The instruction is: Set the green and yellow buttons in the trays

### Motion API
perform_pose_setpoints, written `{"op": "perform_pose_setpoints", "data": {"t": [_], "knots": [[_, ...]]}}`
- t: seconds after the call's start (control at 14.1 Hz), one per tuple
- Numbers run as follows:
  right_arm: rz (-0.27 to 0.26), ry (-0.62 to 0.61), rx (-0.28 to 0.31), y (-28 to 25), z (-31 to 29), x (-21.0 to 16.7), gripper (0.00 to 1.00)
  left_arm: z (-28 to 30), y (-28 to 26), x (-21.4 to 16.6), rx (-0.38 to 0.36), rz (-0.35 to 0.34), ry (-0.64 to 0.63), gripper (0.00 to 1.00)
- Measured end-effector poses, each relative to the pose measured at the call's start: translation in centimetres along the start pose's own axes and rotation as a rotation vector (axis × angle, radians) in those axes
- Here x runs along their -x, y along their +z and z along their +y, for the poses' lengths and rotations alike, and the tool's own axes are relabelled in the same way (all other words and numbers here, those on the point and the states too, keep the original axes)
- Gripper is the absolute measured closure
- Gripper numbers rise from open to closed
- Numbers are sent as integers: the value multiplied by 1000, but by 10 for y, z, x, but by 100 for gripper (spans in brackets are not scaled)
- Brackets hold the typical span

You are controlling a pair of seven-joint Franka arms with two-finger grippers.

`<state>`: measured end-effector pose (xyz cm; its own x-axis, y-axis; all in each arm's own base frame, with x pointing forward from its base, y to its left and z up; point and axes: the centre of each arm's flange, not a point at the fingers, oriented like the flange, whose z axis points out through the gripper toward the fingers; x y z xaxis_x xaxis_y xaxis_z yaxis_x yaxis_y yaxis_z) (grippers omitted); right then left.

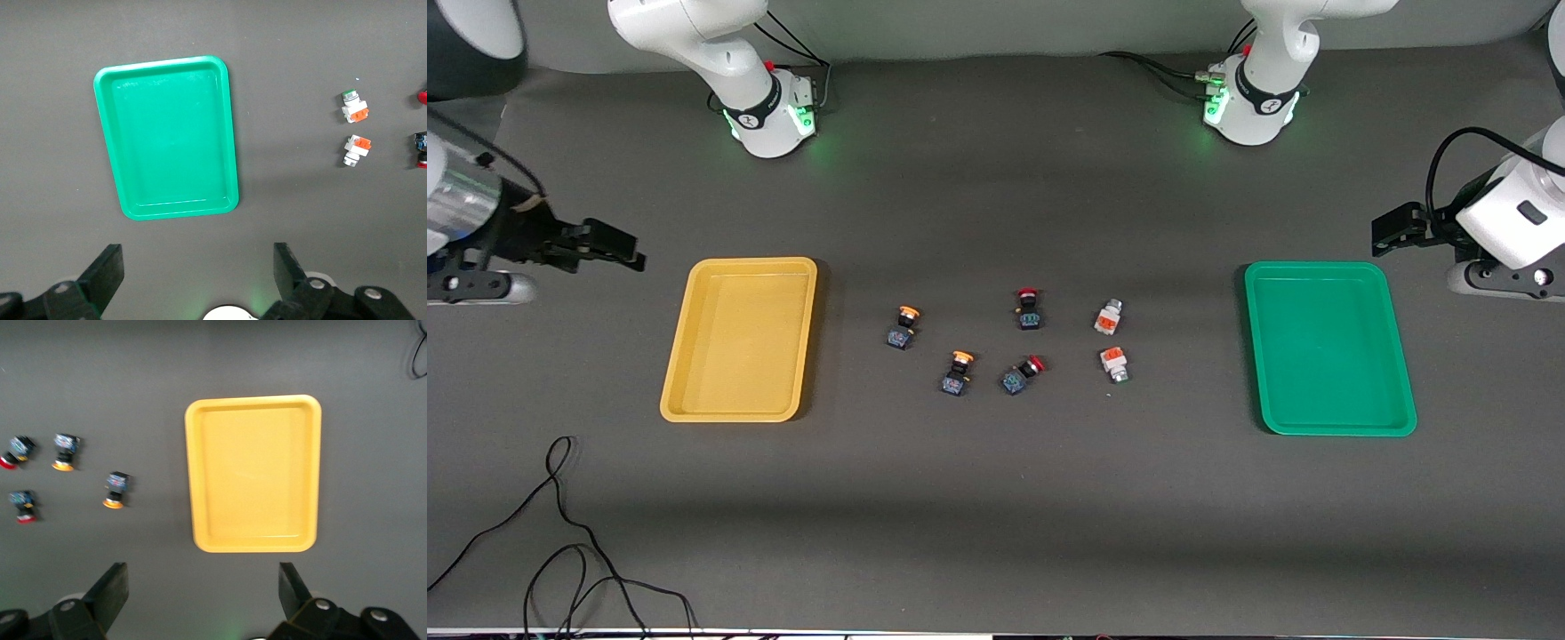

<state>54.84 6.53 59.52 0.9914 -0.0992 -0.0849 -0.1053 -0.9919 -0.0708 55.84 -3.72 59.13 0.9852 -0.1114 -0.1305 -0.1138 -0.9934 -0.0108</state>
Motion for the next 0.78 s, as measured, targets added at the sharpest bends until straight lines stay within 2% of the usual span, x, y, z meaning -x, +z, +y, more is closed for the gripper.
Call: {"op": "perform_pose_setpoints", "data": {"t": [0.35,0.57,0.78], "knots": [[10,94,-79,-9,-174,31,0,3,36,-6,0,-28,6,0],[-31,103,-39,26,-217,34,0,14,73,-11,-1,-41,22,0],[-87,131,18,84,-211,11,0,49,101,-12,-8,-48,21,0]]}}
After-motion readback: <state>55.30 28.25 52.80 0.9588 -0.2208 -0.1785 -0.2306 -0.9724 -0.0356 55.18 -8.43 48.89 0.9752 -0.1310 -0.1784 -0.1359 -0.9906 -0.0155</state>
